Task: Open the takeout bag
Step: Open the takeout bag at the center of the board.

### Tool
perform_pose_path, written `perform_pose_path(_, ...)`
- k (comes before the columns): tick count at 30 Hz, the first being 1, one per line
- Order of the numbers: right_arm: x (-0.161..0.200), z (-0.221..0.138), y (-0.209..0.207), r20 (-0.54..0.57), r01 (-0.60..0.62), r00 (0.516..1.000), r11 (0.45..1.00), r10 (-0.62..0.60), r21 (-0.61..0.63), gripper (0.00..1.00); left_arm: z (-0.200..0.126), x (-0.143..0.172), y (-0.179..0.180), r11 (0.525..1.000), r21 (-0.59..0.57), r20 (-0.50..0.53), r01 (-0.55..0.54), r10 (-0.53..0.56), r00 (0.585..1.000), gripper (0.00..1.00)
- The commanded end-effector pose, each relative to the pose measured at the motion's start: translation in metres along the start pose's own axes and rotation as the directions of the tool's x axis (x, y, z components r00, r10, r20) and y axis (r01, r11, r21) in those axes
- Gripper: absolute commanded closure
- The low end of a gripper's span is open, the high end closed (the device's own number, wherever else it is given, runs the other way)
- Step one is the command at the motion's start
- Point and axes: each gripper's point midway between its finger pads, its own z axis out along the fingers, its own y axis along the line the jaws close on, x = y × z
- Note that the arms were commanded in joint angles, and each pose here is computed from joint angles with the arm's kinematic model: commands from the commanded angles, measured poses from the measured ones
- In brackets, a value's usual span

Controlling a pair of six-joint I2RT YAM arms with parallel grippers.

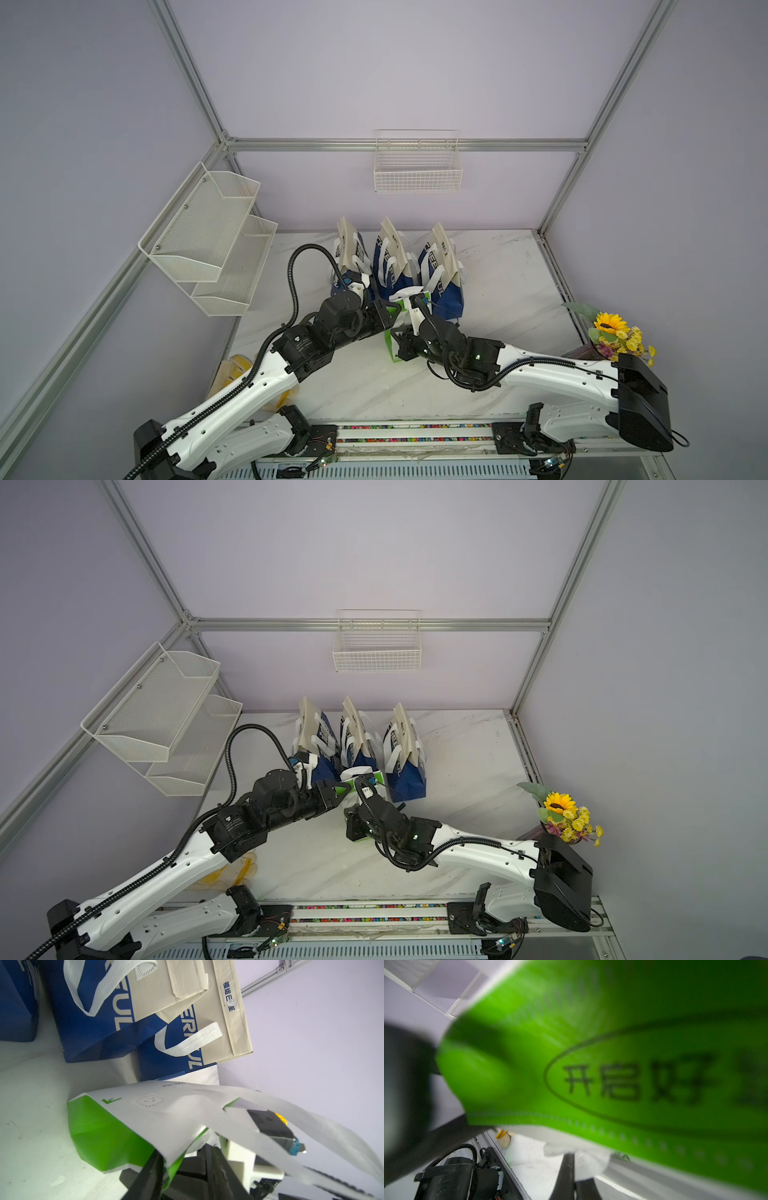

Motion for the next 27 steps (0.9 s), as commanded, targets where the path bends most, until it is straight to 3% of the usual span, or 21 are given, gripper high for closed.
perform_pose_path(1,0.007,0.007,-0.011,-0.023,-0.024,0.999,0.999,0.024,0.036,1.0,-0.017,-0.01,-0.024,0.999,0.051,0.023,0.01,-0.011,1.0,0.58)
perform_pose_path(9,0.004,0.007,-0.008,-0.02,-0.016,1.0,0.999,0.017,0.027,1.0,-0.011,-0.004,-0.02,0.999,0.022,-0.012,0.028,-0.027,1.0,0.79)
perform_pose_path(18,0.006,0.009,-0.01,-0.018,-0.02,1.0,0.999,0.02,0.03,1.0,-0.016,-0.002,-0.023,1.0,0.011,-0.023,0.029,-0.029,0.999,0.76)
perform_pose_path(23,0.007,0.009,-0.011,-0.021,-0.022,1.0,0.999,0.023,0.033,1.0,-0.025,-0.003,-0.013,0.998,-0.052,-0.02,0.02,-0.021,1.0,0.57)
perform_pose_path(27,0.005,0.009,-0.009,-0.021,-0.02,1.0,0.999,0.02,0.026,1.0,-0.027,0.002,-0.008,0.997,-0.074,-0.042,0.025,-0.028,0.999,0.55)
